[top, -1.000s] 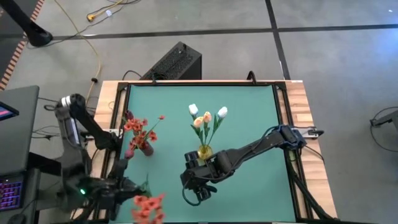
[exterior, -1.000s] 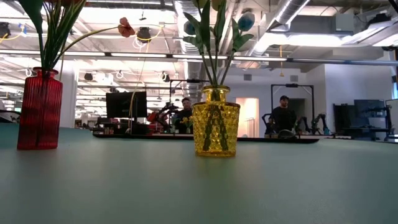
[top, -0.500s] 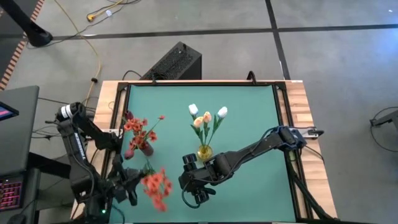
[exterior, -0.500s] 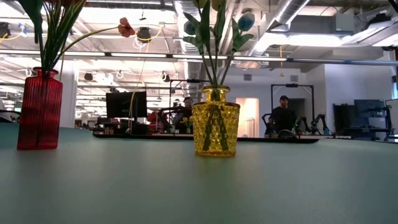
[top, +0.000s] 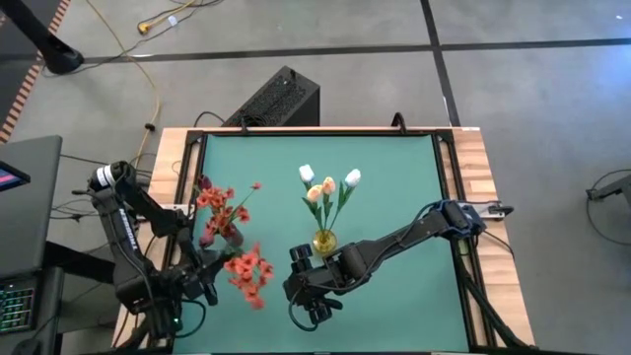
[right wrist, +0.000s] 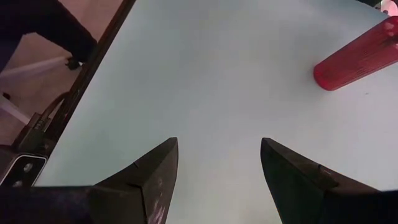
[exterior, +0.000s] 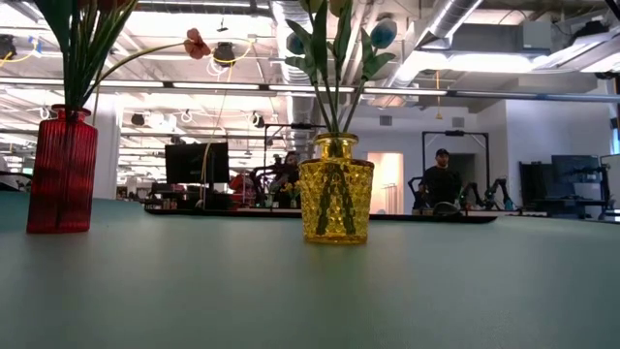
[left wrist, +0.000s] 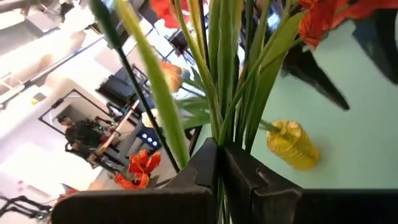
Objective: Sort flowers into vase by color
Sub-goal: Put the orange flowers into the red vase
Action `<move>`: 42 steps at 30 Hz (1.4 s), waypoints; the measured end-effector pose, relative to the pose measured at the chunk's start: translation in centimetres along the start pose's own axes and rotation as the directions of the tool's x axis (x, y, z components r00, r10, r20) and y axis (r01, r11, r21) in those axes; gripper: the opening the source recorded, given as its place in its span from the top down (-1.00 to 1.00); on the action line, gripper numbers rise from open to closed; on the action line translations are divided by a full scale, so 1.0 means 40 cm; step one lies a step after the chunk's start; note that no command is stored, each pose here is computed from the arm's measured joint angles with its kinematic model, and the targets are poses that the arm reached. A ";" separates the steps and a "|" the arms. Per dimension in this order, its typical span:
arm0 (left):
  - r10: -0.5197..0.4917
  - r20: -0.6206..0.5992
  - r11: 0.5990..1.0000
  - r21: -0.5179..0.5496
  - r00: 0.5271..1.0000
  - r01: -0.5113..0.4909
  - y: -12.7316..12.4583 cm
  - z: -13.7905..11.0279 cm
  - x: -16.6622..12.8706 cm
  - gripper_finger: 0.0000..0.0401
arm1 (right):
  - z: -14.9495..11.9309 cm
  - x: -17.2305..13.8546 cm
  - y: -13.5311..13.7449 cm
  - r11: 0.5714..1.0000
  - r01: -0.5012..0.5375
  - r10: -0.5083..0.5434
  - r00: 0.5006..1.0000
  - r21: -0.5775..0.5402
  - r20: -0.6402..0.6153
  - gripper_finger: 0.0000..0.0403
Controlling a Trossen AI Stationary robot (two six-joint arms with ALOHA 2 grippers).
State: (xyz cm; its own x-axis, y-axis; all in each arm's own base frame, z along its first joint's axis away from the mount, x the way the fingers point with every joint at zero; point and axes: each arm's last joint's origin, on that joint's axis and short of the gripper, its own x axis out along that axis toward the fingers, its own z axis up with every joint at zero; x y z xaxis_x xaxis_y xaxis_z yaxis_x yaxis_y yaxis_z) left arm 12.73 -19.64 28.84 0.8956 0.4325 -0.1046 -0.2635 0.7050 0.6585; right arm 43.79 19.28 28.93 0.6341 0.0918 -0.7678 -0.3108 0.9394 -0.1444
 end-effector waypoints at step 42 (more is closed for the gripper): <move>0.051 -0.004 0.977 -0.206 0.999 -0.051 -0.011 -0.079 0.024 1.00 | 0.001 -0.005 0.016 1.000 -0.008 0.008 1.000 -0.028 0.003 -0.26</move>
State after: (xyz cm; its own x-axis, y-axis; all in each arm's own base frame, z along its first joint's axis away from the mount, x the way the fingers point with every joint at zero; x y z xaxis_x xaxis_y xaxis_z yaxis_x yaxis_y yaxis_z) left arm 12.57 -17.78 26.10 0.8793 0.4704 -0.0738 -0.3770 0.7825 0.4956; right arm 43.49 19.86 29.00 0.6335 0.1000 -0.7672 -0.3356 0.9290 -0.1561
